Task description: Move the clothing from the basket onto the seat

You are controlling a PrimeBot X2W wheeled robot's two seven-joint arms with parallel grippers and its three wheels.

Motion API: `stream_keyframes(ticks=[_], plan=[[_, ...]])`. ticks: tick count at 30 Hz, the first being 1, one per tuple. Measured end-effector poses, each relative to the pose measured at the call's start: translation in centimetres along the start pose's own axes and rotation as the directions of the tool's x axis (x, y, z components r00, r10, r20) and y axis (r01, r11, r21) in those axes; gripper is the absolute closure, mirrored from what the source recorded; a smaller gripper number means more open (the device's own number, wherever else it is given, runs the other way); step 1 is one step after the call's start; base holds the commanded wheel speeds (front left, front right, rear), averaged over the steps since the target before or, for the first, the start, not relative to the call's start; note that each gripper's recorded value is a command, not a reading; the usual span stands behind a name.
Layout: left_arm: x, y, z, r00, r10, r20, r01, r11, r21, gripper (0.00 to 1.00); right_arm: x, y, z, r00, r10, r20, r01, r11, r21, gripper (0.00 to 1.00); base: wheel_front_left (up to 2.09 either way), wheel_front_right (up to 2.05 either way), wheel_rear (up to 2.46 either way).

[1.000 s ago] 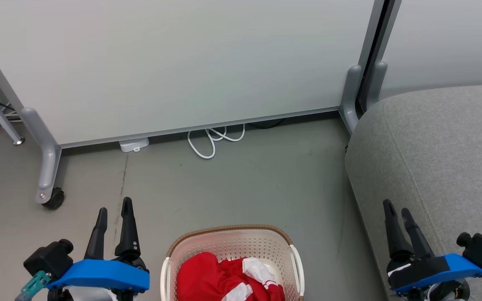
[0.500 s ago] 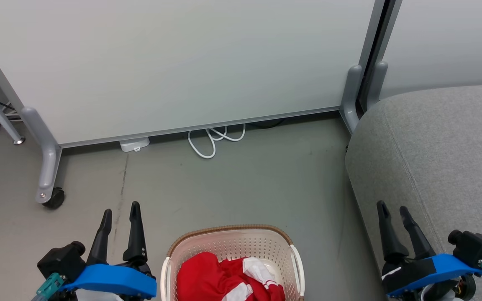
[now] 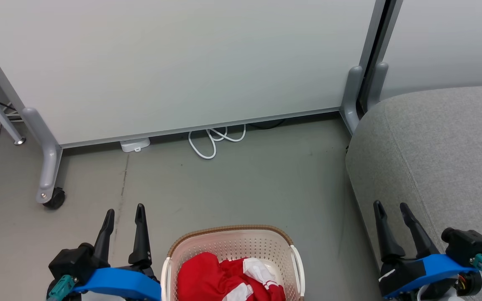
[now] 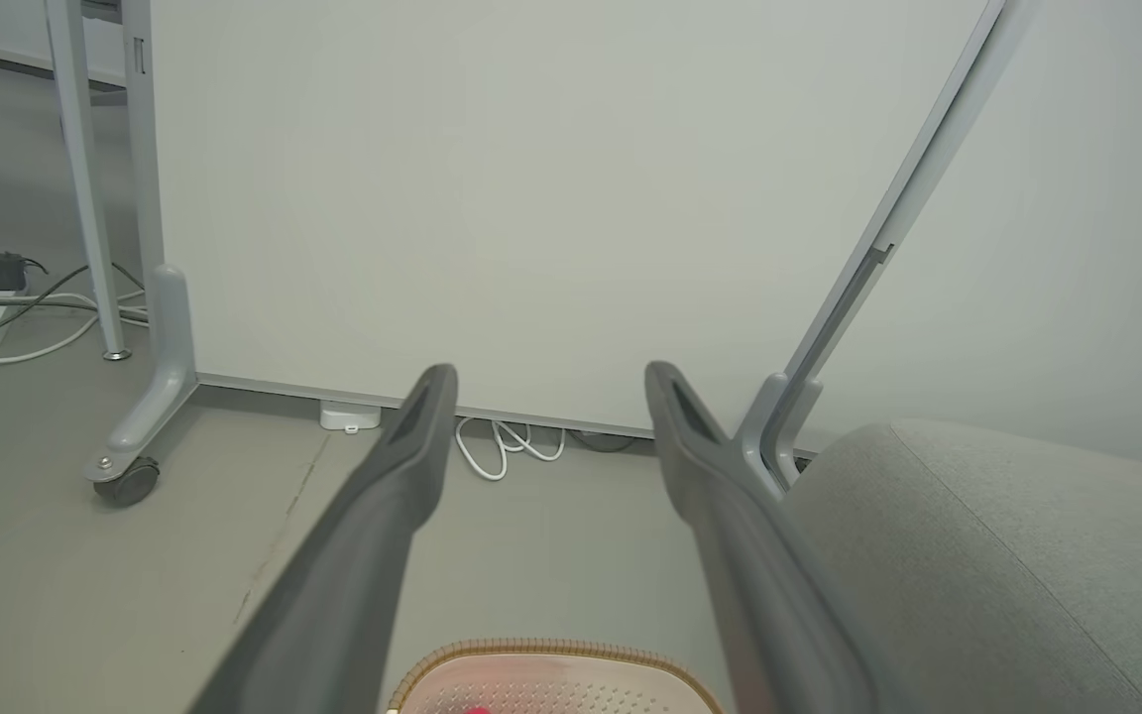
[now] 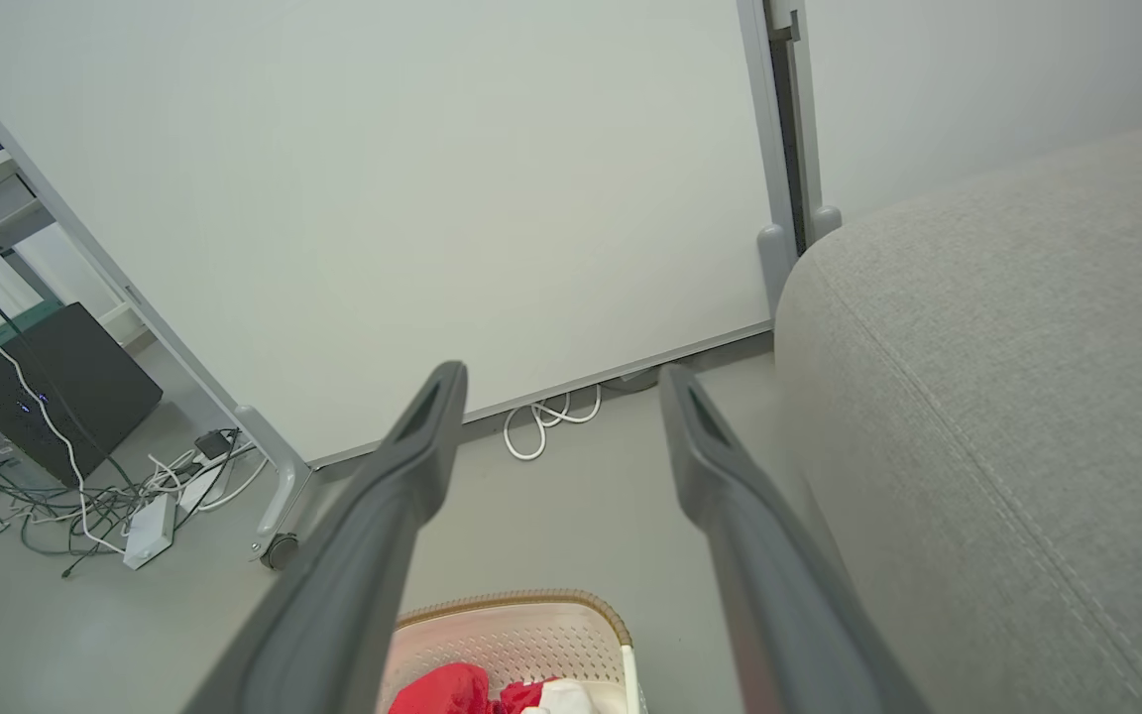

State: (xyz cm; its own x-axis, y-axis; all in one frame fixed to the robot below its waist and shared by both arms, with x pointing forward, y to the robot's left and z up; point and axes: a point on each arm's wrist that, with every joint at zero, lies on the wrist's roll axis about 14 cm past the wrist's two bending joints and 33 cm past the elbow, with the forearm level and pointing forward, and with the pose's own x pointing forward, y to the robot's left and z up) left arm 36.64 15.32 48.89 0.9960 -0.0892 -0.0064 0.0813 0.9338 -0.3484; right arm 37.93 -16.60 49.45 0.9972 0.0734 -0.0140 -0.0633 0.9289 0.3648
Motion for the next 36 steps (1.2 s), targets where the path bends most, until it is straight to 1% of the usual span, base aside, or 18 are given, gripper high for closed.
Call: stream_keyframes(ticks=[8, 16, 36], plan=[[-0.16, -0.20, -0.34, 1.000, -0.009, -0.002, 0.010, 0.999, 0.045, 0.00, 0.03, 0.02, 0.14, 1.000, 0.008, 0.000, -0.008, 0.996, -0.087, 0.00, 0.00, 0.00, 0.00], [-0.21, -0.40, -0.32, 1.000, -0.022, 0.005, 0.021, 0.996, 0.091, 0.00, 0.08, 0.10, 0.38, 1.000, 0.017, 0.001, -0.017, 0.985, -0.170, 0.00, 0.00, 0.00, 0.00], [-0.61, -0.89, -0.76, 0.999, -0.049, 0.007, 0.047, 0.985, 0.166, 0.00, -0.08, 0.35, 0.40, 0.999, 0.037, -0.006, -0.037, 0.948, -0.316, 0.00, 0.00, 0.00, 0.00]])
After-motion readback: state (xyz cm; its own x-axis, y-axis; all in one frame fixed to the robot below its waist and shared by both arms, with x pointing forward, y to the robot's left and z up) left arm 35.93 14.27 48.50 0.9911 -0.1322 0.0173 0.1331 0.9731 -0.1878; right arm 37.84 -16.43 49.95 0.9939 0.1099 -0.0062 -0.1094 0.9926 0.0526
